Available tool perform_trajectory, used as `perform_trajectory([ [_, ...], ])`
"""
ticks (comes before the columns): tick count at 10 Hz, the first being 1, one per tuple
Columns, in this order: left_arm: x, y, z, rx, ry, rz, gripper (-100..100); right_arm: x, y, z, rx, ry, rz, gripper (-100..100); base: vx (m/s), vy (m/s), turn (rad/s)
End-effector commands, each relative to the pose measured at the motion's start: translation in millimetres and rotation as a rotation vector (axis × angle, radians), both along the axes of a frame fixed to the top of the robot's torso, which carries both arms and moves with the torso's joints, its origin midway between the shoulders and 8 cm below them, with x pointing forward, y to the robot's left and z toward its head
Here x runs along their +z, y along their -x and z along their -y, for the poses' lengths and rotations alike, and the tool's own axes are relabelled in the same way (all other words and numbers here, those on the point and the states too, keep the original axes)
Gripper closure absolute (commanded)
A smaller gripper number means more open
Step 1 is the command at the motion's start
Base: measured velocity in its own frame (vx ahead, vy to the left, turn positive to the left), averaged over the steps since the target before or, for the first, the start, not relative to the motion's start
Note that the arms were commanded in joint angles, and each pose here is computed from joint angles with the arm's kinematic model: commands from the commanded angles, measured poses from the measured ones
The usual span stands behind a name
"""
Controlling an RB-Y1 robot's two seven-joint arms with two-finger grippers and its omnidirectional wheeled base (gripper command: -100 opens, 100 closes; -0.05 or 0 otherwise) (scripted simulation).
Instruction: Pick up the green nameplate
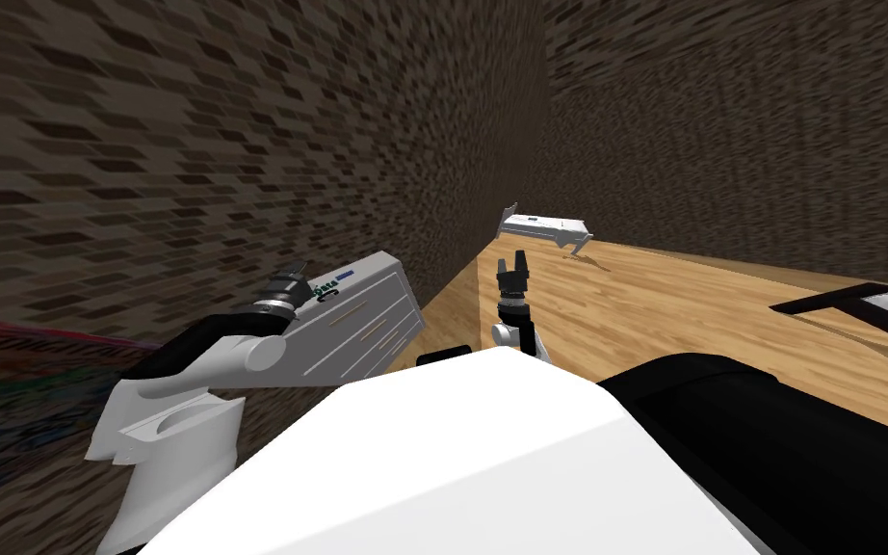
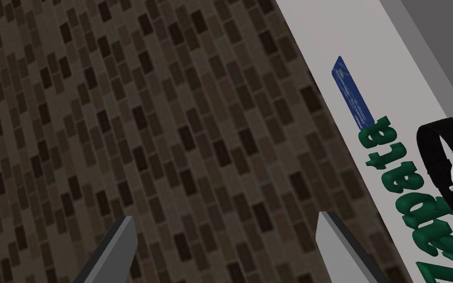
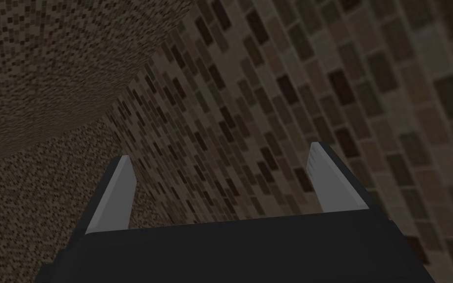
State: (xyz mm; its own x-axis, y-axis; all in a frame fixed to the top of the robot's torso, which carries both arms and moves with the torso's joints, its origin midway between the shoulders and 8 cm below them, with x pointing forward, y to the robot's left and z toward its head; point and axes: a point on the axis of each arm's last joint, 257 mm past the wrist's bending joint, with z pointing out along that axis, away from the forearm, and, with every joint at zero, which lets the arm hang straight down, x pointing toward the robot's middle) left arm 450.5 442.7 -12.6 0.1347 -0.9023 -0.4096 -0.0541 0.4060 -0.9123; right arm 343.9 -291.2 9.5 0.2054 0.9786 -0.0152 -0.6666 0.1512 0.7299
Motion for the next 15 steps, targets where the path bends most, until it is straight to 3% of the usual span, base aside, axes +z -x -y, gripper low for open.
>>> perform_trajectory([
  [1,7,-2,-8.1,0.001,0.007,-0.021,-100,0,0,0,0.0,0.0,0.0,0,0.052,-0.032,0.106],
  [3,-6,-1,-11.0,0.013,0.014,-0.072,-100,0,0,0,0.0,0.0,0.0,0,0.046,-0.041,0.043],
  [5,3,-2,-17.7,0.012,0.021,-0.088,-100,0,0,0,0.0,0.0,0.0,0,0.025,-0.018,0.062],
  [7,-9,0,-20.1,0.023,0.028,-0.133,-100,0,0,0,0.0,0.0,0.0,0,0.052,-0.035,0.036],
  [8,3,-1,-25.3,0.018,0.035,-0.137,-100,0,0,0,0.0,0.0,0.0,0,0.049,-0.033,0.142],
  [10,-11,2,-27.9,0.03,0.042,-0.19,-100,0,0,0,0.0,0.0,0.0,0,0.048,-0.028,0.03],
  [11,0,1,-32.3,0.025,0.052,-0.196,-100,0,0,0,0.0,0.0,0.0,0,0.068,-0.028,0.13],
  [13,-13,5,-34.5,0.036,0.058,-0.246,-100,0,0,0,0.0,0.0,0.0,0,0.05,-0.026,0.042],
  [14,-3,5,-38.3,0.031,0.069,-0.255,-100,0,0,0,0.0,0.0,0.0,0,0.048,-0.049,0.125],
  [15,-10,7,-39.4,0.037,0.073,-0.284,-100,0,0,0,0.0,0.0,0.0,0,0.057,-0.038,0.104],
])
